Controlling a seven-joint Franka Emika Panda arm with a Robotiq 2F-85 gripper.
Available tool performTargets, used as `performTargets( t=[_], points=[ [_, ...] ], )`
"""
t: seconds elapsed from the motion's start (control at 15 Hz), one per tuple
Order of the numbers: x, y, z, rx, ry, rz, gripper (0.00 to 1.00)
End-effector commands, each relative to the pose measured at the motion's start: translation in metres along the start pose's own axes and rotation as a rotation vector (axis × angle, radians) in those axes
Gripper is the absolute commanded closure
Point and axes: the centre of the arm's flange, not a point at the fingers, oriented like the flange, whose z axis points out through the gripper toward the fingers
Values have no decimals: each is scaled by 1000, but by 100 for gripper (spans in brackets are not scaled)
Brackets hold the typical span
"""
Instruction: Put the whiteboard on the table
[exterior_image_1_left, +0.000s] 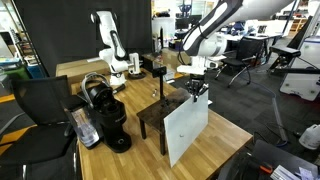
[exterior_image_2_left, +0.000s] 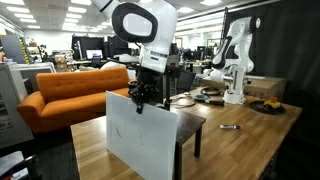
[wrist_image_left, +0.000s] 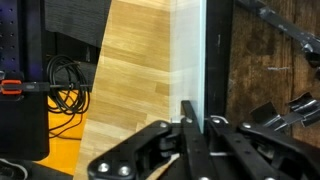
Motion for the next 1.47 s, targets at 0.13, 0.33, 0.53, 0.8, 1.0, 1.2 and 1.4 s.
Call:
performTargets(
  t=[0.13, 0.33, 0.53, 0.8, 1.0, 1.2, 1.4],
  points=[
    [11, -19, -9, -11, -51, 34, 98],
    [13, -26, -7, -28, -59, 38, 98],
    [14, -32, -6, -46, -66, 42, 98],
    [14, -37, -4, -62, -71, 48, 98],
    [14, -38, -3, -69, -74, 53, 98],
    [15, -39, -2, -74, -78, 54, 98],
    [15, -40, -2, -79, -82, 56, 67]
  ],
)
